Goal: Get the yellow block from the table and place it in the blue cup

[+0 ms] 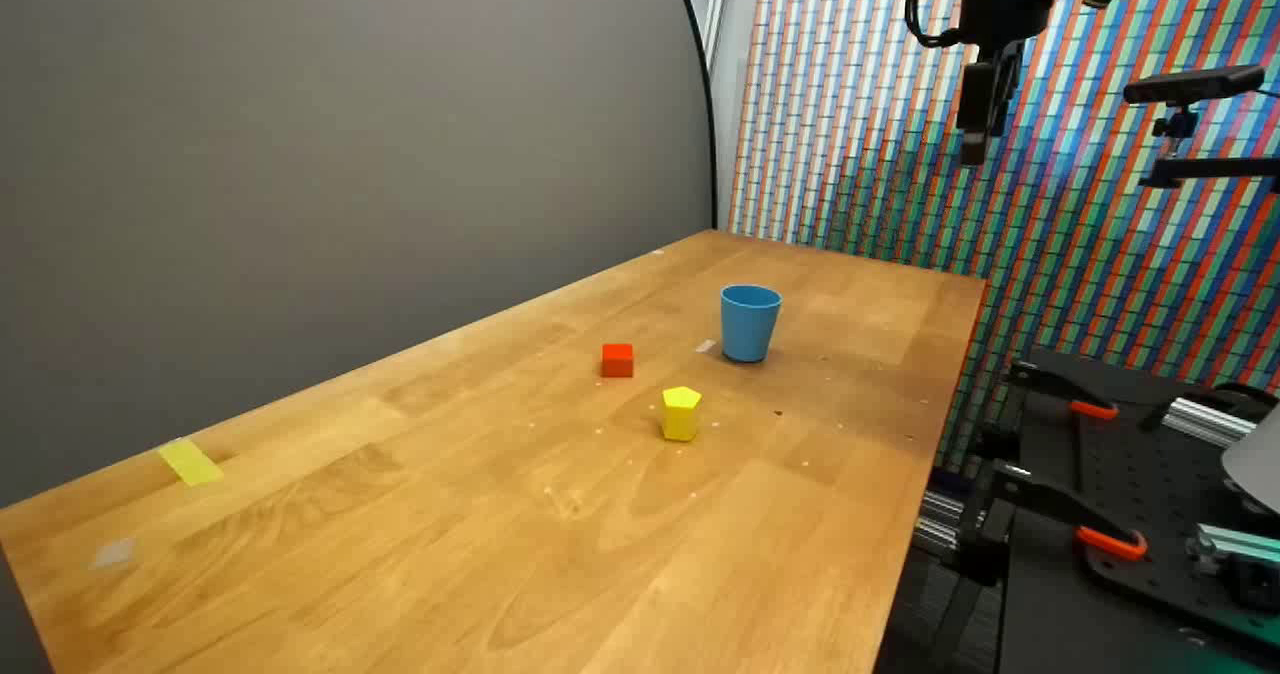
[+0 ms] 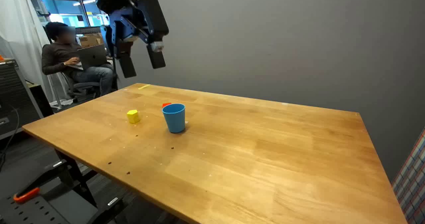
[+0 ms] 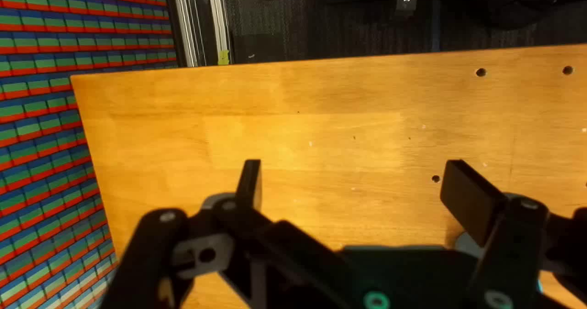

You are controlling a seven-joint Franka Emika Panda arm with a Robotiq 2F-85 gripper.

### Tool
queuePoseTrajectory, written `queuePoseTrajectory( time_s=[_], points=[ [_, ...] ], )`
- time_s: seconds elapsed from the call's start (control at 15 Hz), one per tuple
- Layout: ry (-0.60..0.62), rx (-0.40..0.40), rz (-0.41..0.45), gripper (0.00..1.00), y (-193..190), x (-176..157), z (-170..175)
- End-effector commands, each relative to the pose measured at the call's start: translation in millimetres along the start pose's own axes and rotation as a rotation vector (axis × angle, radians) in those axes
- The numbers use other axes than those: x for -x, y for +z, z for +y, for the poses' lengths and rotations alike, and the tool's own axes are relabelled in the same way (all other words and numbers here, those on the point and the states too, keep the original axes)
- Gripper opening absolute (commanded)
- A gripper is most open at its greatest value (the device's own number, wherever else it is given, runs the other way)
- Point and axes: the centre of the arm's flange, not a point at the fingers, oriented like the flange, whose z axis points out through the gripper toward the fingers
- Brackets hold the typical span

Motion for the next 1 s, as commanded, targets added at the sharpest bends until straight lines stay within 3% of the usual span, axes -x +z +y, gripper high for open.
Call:
queuePoseTrajectory(
  time_s=[0.0,0.33,0.53,0.8,0.93],
  points=[
    [0.000,0.000,0.000,1.00,0,0,0],
    [0.000,0.000,0.001,1.00,0,0,0],
    [0.005,-0.075,0.049,1.00,6,-24,-48],
    [-0.039,-0.191,0.079,1.00,17,-56,-143],
    [-0.100,-0.207,0.087,1.00,27,-66,-190]
  ],
)
